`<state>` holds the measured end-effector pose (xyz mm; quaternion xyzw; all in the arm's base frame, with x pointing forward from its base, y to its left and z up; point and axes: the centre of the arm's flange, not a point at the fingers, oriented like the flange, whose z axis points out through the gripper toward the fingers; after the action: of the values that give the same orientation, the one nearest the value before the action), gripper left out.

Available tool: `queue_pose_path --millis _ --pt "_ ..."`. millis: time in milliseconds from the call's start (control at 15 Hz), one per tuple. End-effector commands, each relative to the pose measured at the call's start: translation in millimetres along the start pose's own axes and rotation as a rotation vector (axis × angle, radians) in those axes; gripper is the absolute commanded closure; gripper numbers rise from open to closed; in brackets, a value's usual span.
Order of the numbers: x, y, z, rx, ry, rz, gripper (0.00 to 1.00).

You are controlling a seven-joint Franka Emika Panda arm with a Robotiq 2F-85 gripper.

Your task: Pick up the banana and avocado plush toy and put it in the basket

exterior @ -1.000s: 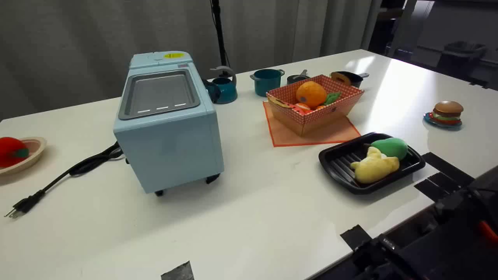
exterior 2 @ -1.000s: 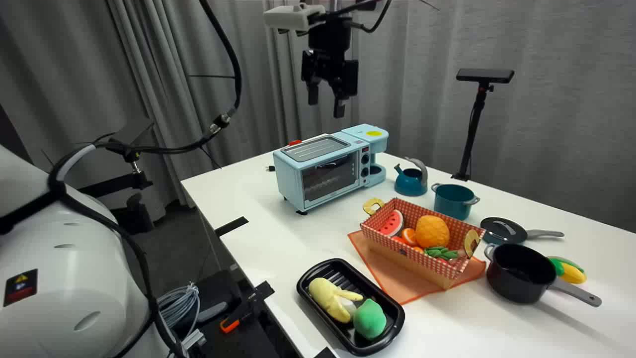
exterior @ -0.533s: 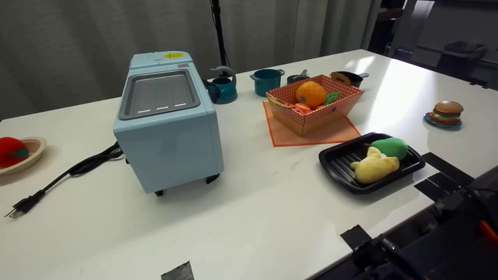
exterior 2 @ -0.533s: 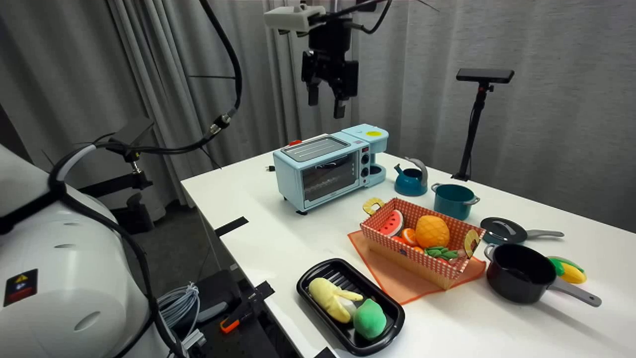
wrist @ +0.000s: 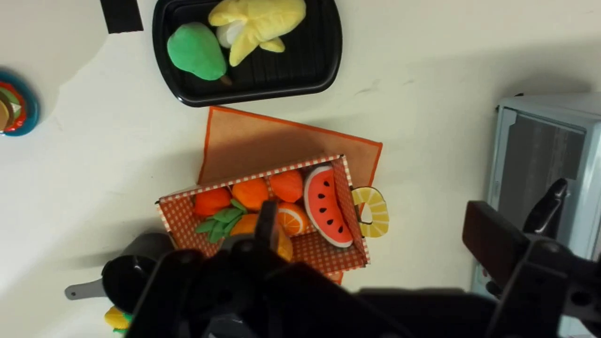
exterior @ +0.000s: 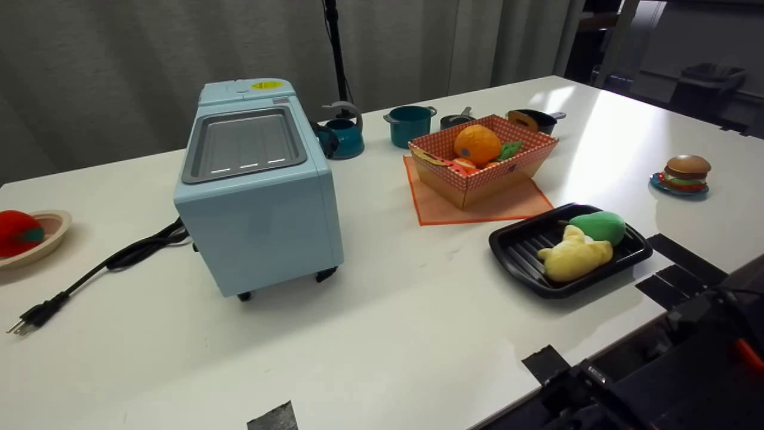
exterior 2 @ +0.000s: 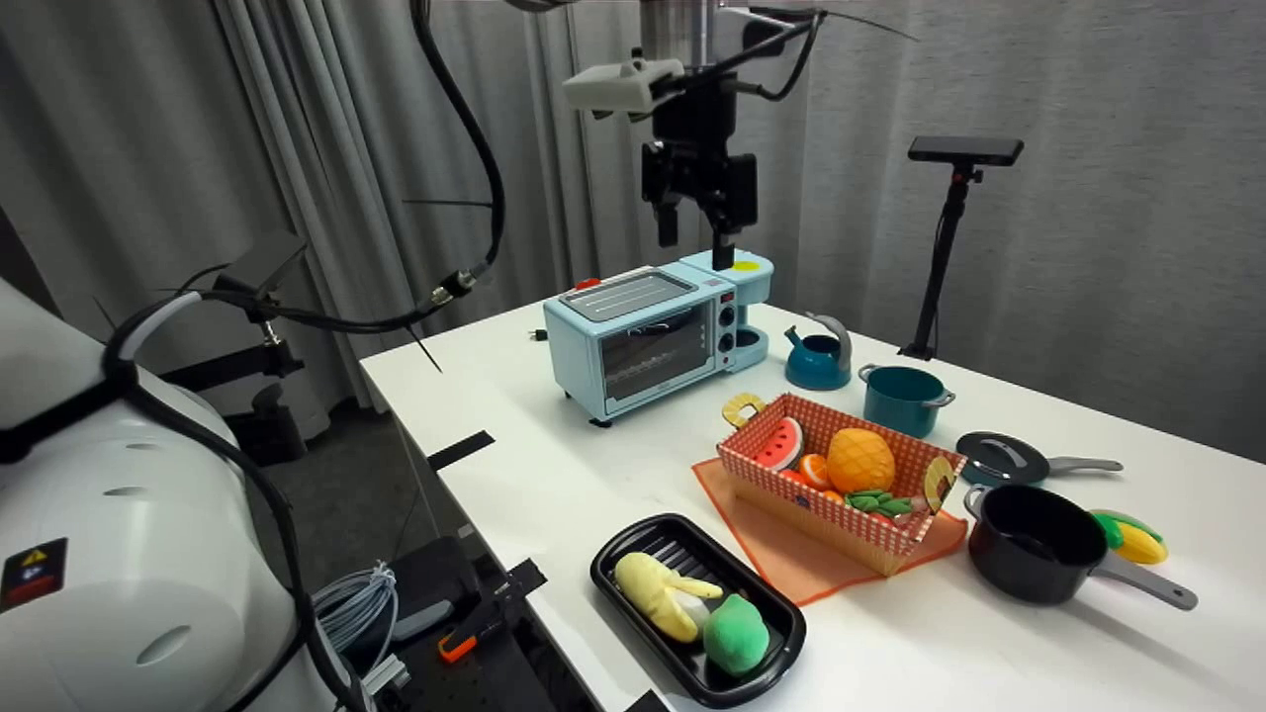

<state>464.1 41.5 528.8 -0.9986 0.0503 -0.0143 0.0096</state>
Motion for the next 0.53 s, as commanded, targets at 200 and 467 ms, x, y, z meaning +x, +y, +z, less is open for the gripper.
queue_pose_path --millis 200,467 --pt "14 53 85 -0.061 0.027 0.107 0.0" --pt "17 85 146 -0.056 0.004 0.186 0.0"
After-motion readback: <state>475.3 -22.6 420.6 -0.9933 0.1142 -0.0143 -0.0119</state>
